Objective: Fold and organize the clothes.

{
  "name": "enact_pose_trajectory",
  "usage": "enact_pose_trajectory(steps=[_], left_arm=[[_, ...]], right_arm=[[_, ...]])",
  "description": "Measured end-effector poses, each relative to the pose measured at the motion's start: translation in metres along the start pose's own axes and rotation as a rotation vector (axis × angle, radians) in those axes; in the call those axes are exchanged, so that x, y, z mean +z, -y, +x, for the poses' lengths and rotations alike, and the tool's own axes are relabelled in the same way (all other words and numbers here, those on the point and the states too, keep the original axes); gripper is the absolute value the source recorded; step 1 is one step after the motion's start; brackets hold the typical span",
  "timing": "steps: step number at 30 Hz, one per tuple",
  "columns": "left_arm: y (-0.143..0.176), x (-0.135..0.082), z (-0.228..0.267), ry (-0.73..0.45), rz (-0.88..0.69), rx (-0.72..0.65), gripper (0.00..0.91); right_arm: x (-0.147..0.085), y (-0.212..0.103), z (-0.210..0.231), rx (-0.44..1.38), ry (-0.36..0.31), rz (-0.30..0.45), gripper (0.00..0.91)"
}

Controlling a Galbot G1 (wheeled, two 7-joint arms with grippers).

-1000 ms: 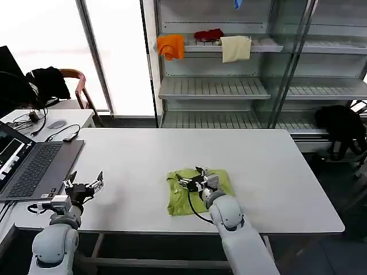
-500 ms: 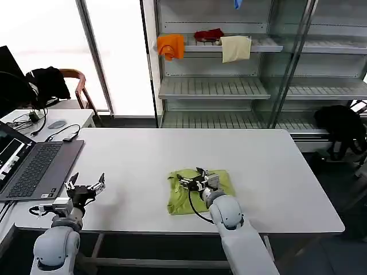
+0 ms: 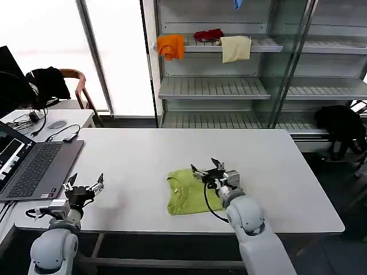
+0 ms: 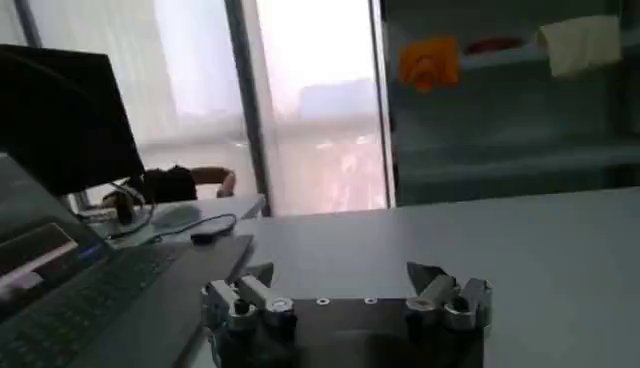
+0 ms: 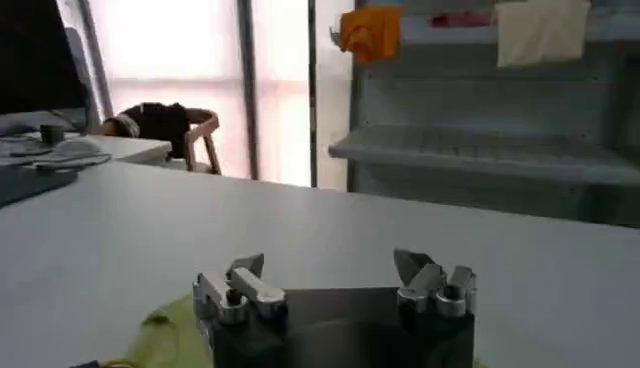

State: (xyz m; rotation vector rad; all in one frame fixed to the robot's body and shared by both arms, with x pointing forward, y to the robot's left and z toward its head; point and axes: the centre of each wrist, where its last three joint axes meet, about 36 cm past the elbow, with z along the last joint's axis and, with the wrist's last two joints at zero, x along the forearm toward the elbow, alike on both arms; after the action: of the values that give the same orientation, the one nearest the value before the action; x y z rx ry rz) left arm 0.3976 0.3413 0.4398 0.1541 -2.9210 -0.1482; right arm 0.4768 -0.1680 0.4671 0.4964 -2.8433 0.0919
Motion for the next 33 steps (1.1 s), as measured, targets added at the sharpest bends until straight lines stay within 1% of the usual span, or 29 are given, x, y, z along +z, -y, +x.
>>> enact_pose_trajectory(steps=[7, 12, 15, 23, 33], left_arm=[[0.004, -0.001, 0.002, -0.004, 0.037, 0.030, 0.907], [0.011, -0.001, 0.004, -0.001, 0.060, 0.053, 0.907], [0.015, -0.002, 0.005, 0.005, 0.073, 0.067, 0.907], [0.022, -0.006, 0.007, 0.026, 0.100, 0.098, 0.907], [0.023, -0.005, 0.011, 0.055, 0.124, 0.134, 0.907]], right_arm=[[0.013, 0.045, 0.041, 0.118, -0.018, 0.057, 0.907], [0.023, 0.081, 0.069, 0.209, -0.032, 0.072, 0.907], [0.025, 0.094, 0.084, 0.268, -0.032, 0.071, 0.907], [0.023, 0.110, 0.117, 0.366, -0.035, 0.044, 0.907], [0.024, 0.126, 0.138, 0.378, -0.048, 0.010, 0.907]])
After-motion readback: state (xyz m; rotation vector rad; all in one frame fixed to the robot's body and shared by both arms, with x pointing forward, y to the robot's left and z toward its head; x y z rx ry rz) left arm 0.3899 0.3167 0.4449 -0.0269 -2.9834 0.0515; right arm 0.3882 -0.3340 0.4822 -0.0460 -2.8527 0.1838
